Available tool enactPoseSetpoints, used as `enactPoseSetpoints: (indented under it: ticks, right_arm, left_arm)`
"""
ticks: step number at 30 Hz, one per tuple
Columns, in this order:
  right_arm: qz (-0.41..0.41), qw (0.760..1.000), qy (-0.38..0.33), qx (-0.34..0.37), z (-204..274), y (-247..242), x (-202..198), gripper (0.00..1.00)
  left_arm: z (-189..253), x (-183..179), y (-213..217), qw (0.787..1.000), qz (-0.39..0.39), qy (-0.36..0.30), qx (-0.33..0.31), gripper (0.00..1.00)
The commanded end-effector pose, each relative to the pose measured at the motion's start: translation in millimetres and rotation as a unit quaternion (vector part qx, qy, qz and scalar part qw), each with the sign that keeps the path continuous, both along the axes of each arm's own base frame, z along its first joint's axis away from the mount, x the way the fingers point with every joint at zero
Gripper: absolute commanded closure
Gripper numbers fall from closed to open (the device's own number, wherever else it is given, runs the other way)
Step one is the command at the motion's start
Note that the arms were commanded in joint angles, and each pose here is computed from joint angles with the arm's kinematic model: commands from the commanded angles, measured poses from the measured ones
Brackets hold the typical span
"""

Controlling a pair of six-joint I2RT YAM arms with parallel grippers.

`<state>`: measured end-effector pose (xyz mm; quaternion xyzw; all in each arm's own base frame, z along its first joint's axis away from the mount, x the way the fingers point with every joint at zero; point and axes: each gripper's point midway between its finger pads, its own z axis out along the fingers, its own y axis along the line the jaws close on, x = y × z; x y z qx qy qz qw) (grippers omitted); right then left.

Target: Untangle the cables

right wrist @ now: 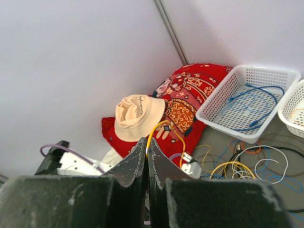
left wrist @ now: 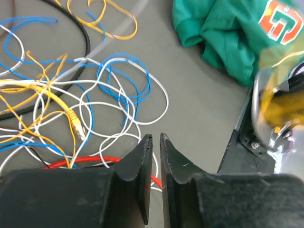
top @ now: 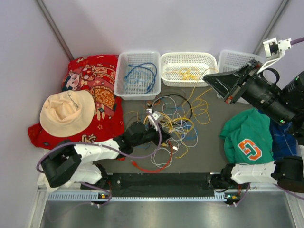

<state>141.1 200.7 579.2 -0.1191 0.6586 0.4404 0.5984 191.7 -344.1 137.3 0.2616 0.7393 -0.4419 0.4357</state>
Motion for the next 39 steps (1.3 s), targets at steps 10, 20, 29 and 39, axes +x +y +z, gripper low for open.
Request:
enactPoseSetpoints:
  ticks: [10,20,29,39]
  right_arm:
    - [0.001,1.0,0.006,-0.01,-9.4,21.0,9.5,1.0]
    - [0.037,0.999,0.019,-0.001,-9.6,36.9,2.5,1.0]
    - [0.047,0.998,0.028,-0.01,-17.5,40.3,0.2,1.0]
    - [-0.068,0.997,-0.031,0.005,7.9,-7.1,22.7,1.0]
  left_arm:
    - [120.9,-1.6,37.0,0.97,0.063,-0.132,-0.194,0.01]
    - [137.4,-5.4,7.0,0.964,-0.004,-0.177,-0.201,0.01]
    - [141.8,14.2,-28.9,0.958,-0.023,-0.191,-0.214,0.39]
    - [-8.1,41.6,-0.7,0.992,0.105,0.058,0.047,1.0]
